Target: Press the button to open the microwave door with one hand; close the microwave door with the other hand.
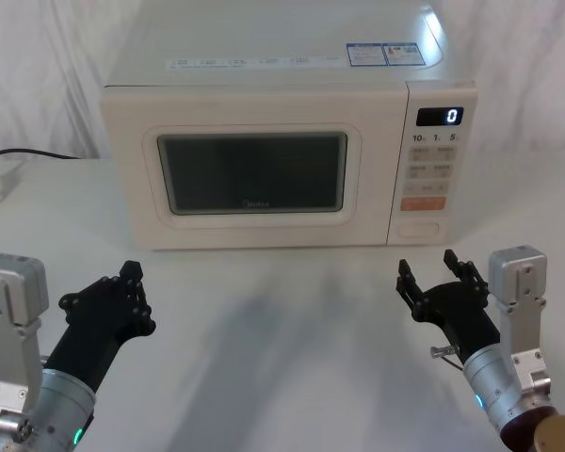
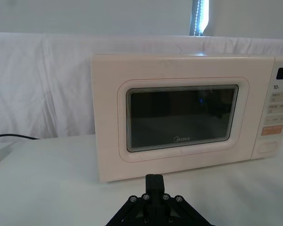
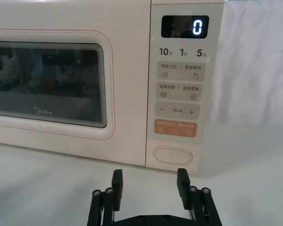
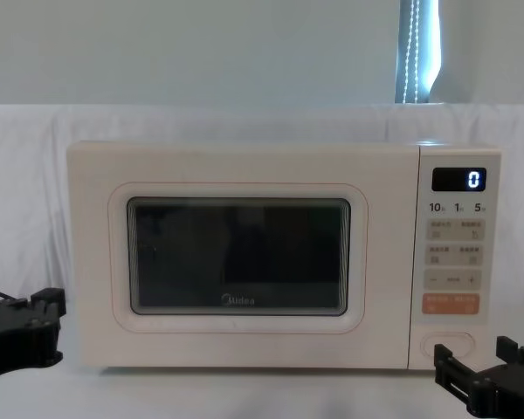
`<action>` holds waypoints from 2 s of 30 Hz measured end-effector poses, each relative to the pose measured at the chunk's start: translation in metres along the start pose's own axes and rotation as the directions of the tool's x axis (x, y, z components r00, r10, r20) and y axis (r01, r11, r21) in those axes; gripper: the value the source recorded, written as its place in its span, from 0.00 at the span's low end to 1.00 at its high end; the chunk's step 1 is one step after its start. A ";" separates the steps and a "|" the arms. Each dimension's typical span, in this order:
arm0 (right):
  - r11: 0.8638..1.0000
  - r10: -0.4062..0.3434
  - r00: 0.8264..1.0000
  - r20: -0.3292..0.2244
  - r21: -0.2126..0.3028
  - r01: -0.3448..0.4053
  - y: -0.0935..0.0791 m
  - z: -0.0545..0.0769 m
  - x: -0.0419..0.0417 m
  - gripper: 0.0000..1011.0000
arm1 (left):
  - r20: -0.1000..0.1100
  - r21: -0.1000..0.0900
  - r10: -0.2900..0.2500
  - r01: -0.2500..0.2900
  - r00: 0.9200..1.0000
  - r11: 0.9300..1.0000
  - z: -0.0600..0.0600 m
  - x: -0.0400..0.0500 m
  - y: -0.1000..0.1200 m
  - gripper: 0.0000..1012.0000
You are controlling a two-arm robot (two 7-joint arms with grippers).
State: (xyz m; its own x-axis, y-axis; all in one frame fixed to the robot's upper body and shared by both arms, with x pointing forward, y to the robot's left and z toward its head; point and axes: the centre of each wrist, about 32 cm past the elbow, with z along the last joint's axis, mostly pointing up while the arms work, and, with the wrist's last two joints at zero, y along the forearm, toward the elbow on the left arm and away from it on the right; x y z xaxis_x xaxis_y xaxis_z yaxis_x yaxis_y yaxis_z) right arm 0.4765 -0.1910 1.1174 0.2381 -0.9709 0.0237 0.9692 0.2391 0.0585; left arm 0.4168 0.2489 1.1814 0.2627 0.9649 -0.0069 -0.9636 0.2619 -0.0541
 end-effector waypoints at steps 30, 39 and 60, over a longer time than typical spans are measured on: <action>1.000 0.000 1.000 0.000 0.000 0.000 0.000 0.000 0.0000 0.99 | 0.000 0.000 0.000 0.000 1.000 1.000 0.000 0.0000 0.000 0.68; 1.000 0.000 1.000 0.000 0.000 0.000 0.000 0.000 0.0000 0.99 | 0.000 0.000 0.000 0.000 1.000 1.000 0.000 0.0000 0.000 0.93; 1.000 0.000 1.000 0.000 0.000 0.000 0.000 0.000 0.0000 0.99 | 0.000 0.000 0.000 0.000 1.000 1.000 0.000 0.0000 0.000 0.99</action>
State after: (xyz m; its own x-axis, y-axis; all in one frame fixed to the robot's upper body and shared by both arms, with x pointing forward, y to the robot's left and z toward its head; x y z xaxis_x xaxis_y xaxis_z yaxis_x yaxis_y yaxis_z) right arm 0.4765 -0.1910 1.1174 0.2381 -0.9709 0.0237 0.9692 0.2391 0.0585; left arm 0.4169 0.2489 1.1814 0.2626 0.9649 -0.0069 -0.9636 0.2619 -0.0541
